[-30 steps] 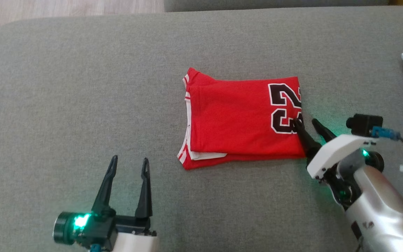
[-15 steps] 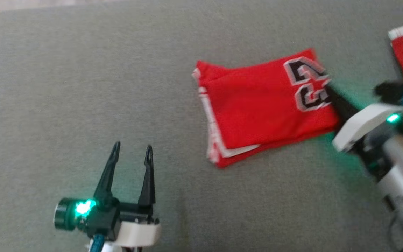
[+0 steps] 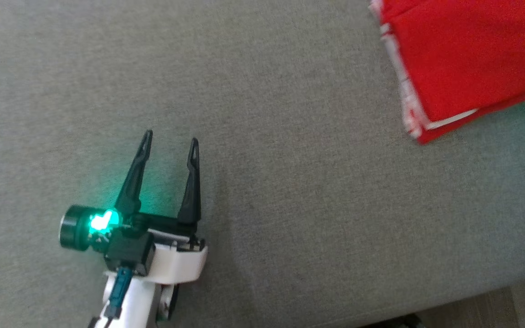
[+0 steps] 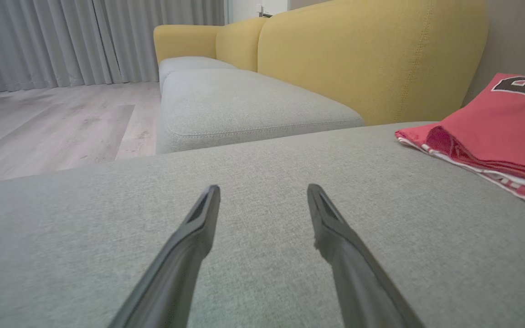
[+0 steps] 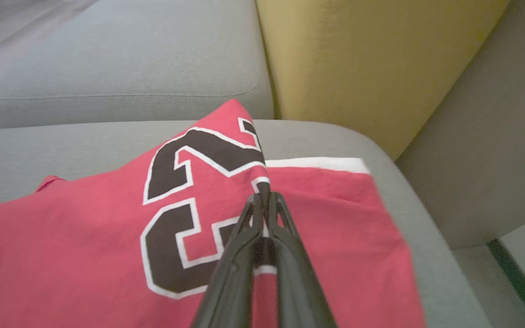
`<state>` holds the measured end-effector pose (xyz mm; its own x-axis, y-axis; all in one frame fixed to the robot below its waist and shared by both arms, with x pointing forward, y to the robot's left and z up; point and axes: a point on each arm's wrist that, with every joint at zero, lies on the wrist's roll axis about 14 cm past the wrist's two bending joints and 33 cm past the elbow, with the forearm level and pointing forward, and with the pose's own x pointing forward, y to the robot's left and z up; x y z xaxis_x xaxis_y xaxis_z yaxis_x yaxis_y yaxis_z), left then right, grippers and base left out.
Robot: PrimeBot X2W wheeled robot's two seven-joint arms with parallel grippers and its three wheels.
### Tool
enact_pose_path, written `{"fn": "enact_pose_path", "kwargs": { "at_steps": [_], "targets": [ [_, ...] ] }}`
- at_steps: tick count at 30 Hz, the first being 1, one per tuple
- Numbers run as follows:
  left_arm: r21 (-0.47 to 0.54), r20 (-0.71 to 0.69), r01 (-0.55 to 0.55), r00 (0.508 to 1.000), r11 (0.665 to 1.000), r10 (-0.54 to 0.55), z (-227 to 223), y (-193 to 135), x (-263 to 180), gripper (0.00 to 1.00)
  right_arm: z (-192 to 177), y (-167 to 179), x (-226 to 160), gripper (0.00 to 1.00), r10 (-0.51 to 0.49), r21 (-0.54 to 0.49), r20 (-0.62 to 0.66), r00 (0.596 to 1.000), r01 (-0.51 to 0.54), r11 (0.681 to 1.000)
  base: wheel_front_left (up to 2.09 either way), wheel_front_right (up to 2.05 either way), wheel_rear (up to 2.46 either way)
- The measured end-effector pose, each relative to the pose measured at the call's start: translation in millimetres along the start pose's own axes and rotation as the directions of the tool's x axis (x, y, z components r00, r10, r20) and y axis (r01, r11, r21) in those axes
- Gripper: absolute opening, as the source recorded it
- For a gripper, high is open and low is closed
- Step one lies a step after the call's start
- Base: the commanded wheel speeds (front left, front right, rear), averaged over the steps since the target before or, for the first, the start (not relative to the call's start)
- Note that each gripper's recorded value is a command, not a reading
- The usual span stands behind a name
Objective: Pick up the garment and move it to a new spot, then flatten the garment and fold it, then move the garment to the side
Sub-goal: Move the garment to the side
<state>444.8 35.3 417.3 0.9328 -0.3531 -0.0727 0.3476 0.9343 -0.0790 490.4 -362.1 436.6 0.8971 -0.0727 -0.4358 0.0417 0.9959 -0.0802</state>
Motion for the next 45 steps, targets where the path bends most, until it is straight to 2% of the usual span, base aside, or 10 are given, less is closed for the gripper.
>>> {"fn": "enact_pose_path", "kwargs": {
  "at_steps": [8, 9, 10, 14, 19, 24, 28, 36, 40, 45],
  "targets": [
    [-0.018, -0.014, 0.035, 0.999, 0.999, -0.035, -21, -4, 24, 1.00, 27, -80, -7, 0.00, -0.195, -0.077, 0.042, 0.980, 0.198, 0.977, 0.00, 0.00, 0.00],
    [-0.020, -0.014, 0.035, 0.999, 0.999, -0.036, -22, -3, 25, 1.00, 31, -87, -8, 0.40, -0.215, -0.085, 0.049, 0.975, 0.219, 0.972, 0.00, 0.00, 0.00],
    [-0.020, -0.012, 0.034, 0.999, 0.999, -0.035, -23, -3, 27, 1.00, 34, -92, -9, 1.00, -0.233, -0.094, 0.056, 0.971, 0.238, 0.967, 0.00, 0.00, 0.00],
    [-0.031, 0.002, 0.013, 1.000, 0.999, -0.013, -15, 2, 27, 1.00, 44, -88, -11, 1.00, -0.240, -0.122, 0.079, 0.968, 0.248, 0.961, 0.00, 0.00, 0.00],
    [-0.061, 0.053, 0.023, 0.998, 0.998, -0.020, 13, 3, 19, 1.00, 1, -5, -13, 1.00, -0.089, 0.012, 0.059, 0.994, 0.089, 0.996, 0.00, 0.00, 0.00],
    [-0.078, 0.062, 0.005, 0.998, 0.997, 0.000, 28, 6, -3, 1.00, -24, 67, -26, 1.00, 0.048, 0.073, 0.082, 0.996, -0.054, 0.996, 0.00, 0.00, 0.00],
    [-0.078, 0.041, -0.057, 0.997, 0.995, 0.061, 31, 19, -28, 1.00, -36, 136, -40, 1.00, 0.183, 0.120, 0.121, 0.976, -0.198, 0.973, 0.00, 0.00, 0.00],
    [-0.072, 0.062, -0.166, 0.983, 0.984, 0.170, 49, 39, -74, 1.00, -50, 221, -87, 1.00, 0.341, 0.135, 0.219, 0.914, -0.375, 0.917, 0.00, 0.00, 0.00],
    [-0.069, 0.076, -0.210, 0.974, 0.975, 0.215, 55, 45, -103, 1.00, -18, 243, -114, 1.00, 0.360, 0.132, 0.343, 0.868, -0.424, 0.896, 0.00, 0.00, 0.00],
    [-0.074, 0.067, -0.253, 0.964, 0.965, 0.258, 52, 46, -142, 1.00, -17, 233, -150, 1.00, 0.306, 0.097, 0.400, 0.864, -0.372, 0.923, 0.00, 0.00, 0.00]
  ]
}}
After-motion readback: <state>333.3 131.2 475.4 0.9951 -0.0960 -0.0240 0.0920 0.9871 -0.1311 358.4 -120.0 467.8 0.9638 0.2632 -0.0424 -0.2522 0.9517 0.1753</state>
